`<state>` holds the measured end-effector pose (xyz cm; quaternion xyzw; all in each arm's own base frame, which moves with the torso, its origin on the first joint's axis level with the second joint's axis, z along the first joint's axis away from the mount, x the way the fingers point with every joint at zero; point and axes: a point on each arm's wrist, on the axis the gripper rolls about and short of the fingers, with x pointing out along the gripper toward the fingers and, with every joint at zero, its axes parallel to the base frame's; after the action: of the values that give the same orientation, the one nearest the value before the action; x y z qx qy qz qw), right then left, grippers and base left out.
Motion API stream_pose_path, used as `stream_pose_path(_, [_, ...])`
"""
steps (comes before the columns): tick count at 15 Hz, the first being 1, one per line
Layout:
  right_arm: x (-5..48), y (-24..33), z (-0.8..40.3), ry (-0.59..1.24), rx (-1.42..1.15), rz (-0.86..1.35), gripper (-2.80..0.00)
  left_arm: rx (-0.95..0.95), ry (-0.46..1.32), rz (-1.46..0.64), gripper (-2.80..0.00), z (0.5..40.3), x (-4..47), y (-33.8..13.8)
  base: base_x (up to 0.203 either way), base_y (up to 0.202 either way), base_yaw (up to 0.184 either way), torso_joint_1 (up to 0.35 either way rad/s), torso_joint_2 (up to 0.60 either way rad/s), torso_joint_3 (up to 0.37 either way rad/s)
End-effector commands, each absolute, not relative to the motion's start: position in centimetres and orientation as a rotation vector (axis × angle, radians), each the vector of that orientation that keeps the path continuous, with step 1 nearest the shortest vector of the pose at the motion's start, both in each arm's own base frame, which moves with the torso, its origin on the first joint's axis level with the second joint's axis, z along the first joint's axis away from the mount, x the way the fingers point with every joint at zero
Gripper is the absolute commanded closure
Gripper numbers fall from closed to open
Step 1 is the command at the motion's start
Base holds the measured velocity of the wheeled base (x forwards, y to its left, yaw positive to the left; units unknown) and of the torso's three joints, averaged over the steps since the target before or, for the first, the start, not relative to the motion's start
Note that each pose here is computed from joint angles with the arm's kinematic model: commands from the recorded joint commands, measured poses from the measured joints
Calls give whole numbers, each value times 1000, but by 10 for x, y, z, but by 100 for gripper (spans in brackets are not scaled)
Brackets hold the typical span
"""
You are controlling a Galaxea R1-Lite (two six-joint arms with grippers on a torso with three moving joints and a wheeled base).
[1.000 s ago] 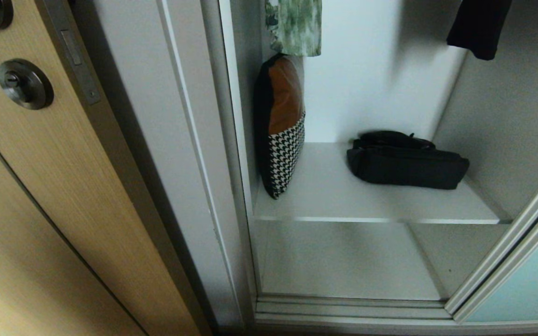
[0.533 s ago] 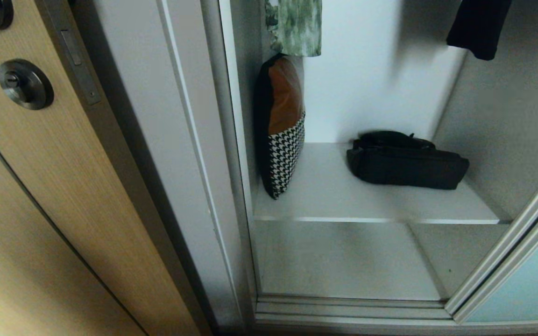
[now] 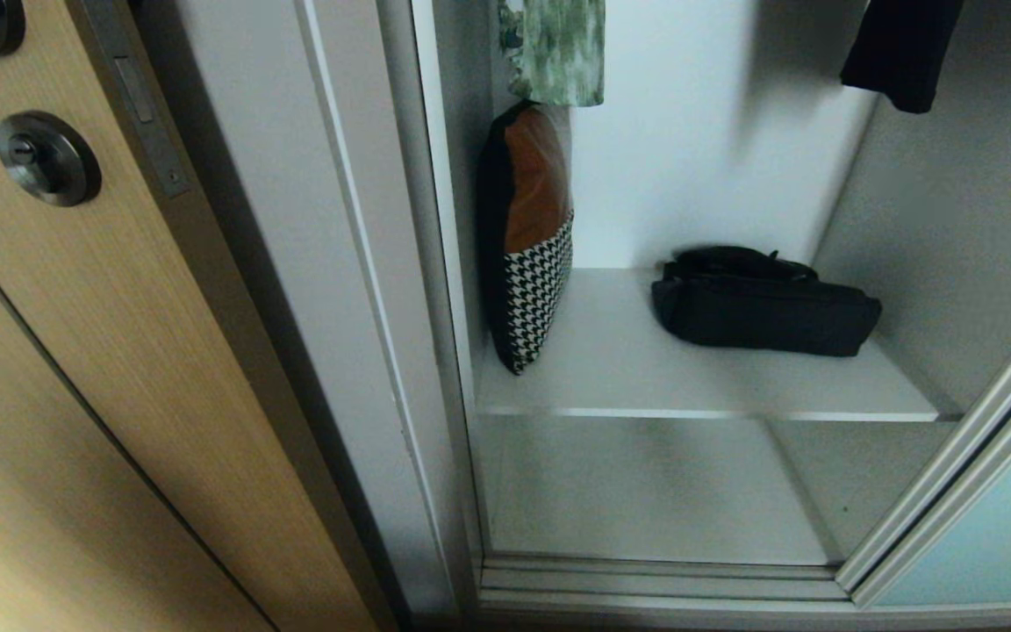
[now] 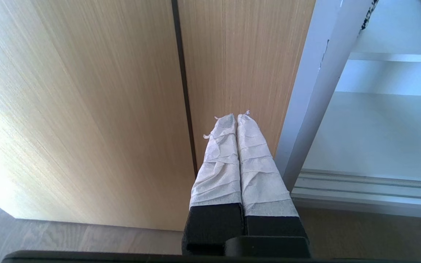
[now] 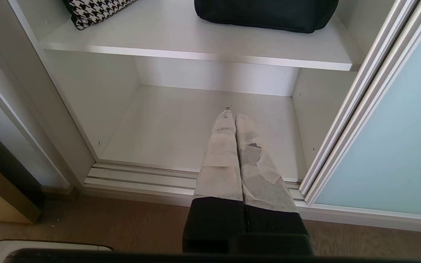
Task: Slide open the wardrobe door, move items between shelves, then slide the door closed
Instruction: Close the door
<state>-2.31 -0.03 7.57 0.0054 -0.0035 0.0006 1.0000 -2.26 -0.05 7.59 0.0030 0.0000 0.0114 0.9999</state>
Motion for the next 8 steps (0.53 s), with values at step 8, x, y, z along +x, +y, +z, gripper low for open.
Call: stream_pose_path(8, [-23,0,76,-7,11,2,0,2,0,25,0,76,-22,0,-11,0,0,1,0,0])
